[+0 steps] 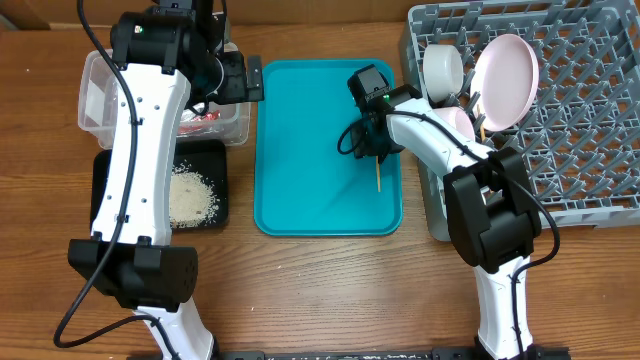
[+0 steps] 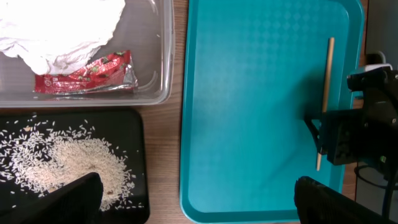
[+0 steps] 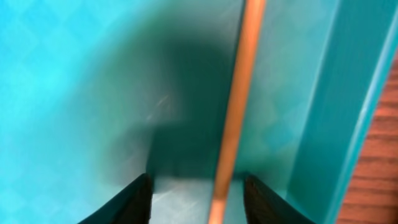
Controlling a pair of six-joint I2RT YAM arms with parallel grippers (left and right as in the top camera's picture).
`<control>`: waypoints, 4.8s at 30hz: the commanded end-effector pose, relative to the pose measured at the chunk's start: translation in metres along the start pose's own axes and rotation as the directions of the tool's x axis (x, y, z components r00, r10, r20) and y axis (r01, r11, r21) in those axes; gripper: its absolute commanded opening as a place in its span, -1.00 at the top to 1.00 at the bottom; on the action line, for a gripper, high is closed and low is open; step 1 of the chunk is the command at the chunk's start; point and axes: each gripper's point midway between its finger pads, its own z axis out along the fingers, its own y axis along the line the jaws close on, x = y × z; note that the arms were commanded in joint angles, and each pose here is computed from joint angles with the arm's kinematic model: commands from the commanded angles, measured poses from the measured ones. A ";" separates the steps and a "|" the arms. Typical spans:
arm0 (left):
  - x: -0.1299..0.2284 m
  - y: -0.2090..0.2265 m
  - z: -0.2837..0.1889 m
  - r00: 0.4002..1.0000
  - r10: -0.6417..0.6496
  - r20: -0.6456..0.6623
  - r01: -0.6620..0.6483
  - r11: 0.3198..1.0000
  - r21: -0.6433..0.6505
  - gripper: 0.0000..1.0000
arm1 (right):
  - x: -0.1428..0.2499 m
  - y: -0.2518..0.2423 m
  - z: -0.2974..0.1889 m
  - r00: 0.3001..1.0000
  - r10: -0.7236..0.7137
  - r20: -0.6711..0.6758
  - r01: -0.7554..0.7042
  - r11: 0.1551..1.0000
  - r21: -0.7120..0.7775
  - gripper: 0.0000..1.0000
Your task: Sort waste into correct bins and load items into the dishwasher
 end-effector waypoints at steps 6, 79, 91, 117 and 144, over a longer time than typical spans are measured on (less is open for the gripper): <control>0.000 0.002 -0.004 1.000 -0.011 0.010 0.011 1.000 -0.005 -1.00 | 0.010 0.011 0.004 0.998 0.001 -0.061 -0.005 0.998 -0.068 0.92; 0.000 0.002 -0.004 1.000 -0.011 0.010 0.011 1.000 -0.005 -1.00 | 0.003 -0.098 -0.424 0.726 0.126 0.676 -0.090 0.992 -0.088 -1.00; 0.000 0.002 -0.004 1.000 -0.011 0.010 0.011 1.000 -0.005 -0.99 | 0.090 -0.160 -0.332 0.393 0.206 0.896 -0.223 0.967 -0.124 -1.00; 0.000 0.002 -0.004 1.000 -0.011 0.010 0.011 1.000 -0.004 -0.99 | 0.168 -0.119 -0.201 0.245 0.191 0.951 -0.016 0.981 -0.193 -1.00; 0.000 0.001 -0.004 1.000 -0.010 0.009 0.010 1.000 -0.005 -0.99 | 0.173 -0.114 -0.204 0.237 0.190 0.953 0.008 0.980 -0.198 -1.00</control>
